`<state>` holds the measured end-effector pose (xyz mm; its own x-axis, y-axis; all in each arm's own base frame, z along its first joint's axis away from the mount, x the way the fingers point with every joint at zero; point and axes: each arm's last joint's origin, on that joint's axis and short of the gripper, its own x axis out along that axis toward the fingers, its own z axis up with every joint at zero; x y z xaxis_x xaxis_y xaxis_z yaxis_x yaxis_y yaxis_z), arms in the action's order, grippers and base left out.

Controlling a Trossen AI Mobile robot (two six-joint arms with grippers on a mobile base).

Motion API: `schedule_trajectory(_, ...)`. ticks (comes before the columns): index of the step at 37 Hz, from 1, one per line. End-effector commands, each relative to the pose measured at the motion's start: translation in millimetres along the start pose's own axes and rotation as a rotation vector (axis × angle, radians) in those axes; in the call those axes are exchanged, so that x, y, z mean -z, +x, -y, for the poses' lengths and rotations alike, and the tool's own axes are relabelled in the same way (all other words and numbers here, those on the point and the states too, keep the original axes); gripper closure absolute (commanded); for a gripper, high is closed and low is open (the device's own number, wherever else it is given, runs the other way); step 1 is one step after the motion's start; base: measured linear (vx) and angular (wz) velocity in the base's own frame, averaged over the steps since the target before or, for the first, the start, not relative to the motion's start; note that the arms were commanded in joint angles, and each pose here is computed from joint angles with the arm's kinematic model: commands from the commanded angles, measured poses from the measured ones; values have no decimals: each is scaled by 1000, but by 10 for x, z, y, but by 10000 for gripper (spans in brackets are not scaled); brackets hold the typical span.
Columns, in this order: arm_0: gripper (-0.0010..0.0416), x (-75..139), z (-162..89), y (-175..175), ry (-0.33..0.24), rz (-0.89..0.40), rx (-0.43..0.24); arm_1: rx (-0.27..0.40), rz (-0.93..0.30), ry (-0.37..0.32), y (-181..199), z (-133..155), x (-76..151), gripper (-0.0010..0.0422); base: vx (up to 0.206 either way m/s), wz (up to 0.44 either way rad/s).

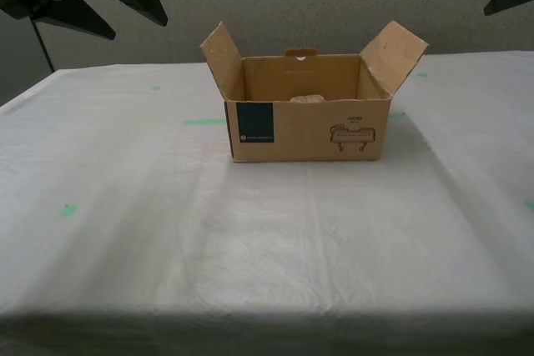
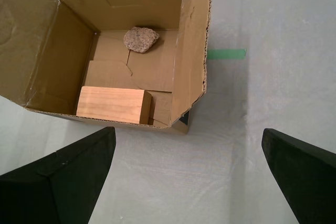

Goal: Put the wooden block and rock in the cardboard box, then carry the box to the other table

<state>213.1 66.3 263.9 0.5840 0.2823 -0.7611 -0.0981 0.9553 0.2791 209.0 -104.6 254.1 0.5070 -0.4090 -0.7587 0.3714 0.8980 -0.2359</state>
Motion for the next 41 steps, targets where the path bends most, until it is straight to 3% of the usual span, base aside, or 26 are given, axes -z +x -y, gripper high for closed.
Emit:
schedule_trajectory(1, 18, -2, -3, -2, 0, 3, 0, 0, 3, 3, -1, 2, -4, 23, 0, 0)
schedule_trajectory(41, 18, -3, -2, -3, 0, 4, 0, 0, 2, 3, 0, 1, -4, 23, 0, 0)
